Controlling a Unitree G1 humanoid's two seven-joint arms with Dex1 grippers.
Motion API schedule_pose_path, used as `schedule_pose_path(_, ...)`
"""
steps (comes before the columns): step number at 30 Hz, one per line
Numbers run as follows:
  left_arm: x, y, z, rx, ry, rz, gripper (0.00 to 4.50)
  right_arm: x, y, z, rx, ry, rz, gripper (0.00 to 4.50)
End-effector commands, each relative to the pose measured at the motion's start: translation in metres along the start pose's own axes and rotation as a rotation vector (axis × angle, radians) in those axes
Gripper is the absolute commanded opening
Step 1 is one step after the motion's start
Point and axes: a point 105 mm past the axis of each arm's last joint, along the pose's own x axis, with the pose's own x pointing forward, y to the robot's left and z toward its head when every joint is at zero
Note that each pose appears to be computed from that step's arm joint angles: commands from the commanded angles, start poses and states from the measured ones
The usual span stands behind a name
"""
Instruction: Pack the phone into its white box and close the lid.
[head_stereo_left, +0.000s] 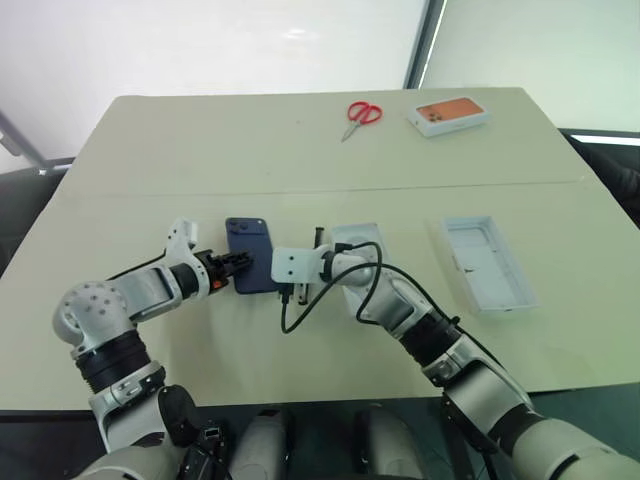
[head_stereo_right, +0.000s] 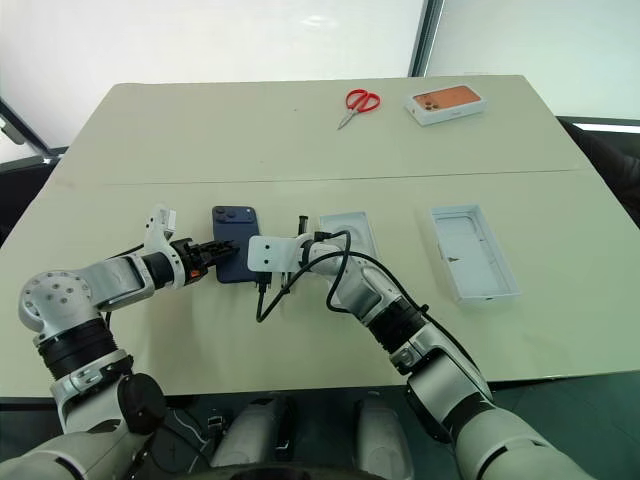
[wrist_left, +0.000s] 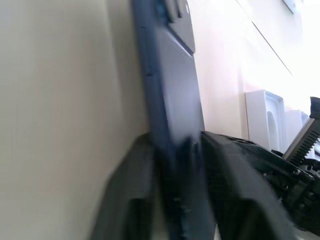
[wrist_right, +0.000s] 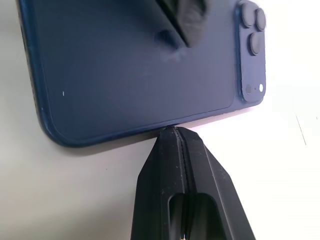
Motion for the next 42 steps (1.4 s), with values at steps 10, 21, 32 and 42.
schedule_pose_path(10, -0.009, 0.002, 0.009, 0.002, -0.04, 0.022, 0.59, -0.001, 0.006, 0.003, -0.014, -0.006, 0.02, 0.0)
schedule_pose_path(21, -0.009, -0.043, 0.024, -0.007, -0.146, -0.196, 0.01, -0.07, -0.035, 0.012, 0.037, -0.071, -0.039, 0.0)
schedule_pose_path(32, 0.048, -0.127, -0.033, -0.068, -0.061, -0.357, 0.01, -0.166, -0.05, -0.036, 0.244, 0.005, -0.082, 0.0)
schedule_pose_path(42, 0.081, -0.144, -0.073, -0.114, 0.119, -0.366, 0.01, -0.193, -0.048, -0.072, 0.292, 0.126, -0.124, 0.0)
